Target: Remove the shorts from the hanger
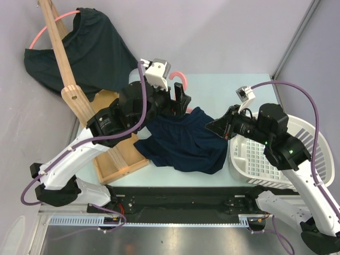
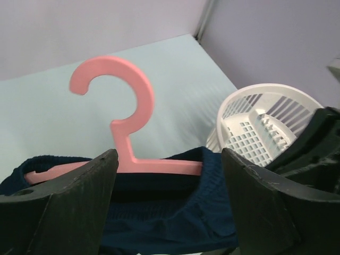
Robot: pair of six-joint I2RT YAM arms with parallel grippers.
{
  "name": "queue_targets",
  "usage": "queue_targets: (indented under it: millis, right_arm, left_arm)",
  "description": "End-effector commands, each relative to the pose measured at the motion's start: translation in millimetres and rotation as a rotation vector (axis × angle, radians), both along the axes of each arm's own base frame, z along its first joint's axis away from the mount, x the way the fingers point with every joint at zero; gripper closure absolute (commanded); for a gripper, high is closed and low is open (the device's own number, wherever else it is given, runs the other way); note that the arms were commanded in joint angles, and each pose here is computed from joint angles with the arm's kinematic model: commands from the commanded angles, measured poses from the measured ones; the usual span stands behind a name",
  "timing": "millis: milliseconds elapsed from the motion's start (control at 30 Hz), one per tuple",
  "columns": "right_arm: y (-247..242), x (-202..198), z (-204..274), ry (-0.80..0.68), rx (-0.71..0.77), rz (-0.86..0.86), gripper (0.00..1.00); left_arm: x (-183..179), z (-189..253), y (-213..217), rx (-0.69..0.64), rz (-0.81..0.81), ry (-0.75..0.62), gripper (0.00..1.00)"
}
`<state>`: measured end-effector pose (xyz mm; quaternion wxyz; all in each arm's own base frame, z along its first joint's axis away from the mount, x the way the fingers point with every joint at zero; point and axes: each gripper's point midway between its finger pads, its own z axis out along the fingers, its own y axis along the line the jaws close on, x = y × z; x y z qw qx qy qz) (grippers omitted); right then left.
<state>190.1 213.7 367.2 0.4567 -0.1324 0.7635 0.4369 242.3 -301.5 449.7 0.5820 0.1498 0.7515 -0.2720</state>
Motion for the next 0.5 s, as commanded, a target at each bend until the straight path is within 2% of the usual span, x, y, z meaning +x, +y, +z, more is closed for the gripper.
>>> queue_targets:
  millis: [0,100,233,467]
  right_arm:
    - [0.6,-13.7,44.2,-0.128,0.107,0.037,1.00]
    - [1.5,-17.8,42.3,-0.123,0.110,0.055,1.00]
    - [4.0,-23.5,40.9,-0.127,0.119,0.087,1.00]
    - [4.8,-31.1,40.4,-0.130,0.138,0.113,1.00]
  left_arm:
    - [7.8,-2.6,18.8,-0.059,0.105,0.033,0.16]
    - [12.5,-12.4,19.3,-0.083,0.109,0.057,0.18]
    - [21.3,-24.9,19.1,-0.134,0.076,0.109,0.30]
    - [24.1,-35.8,13.8,-0.175,0.035,0.138,0.34]
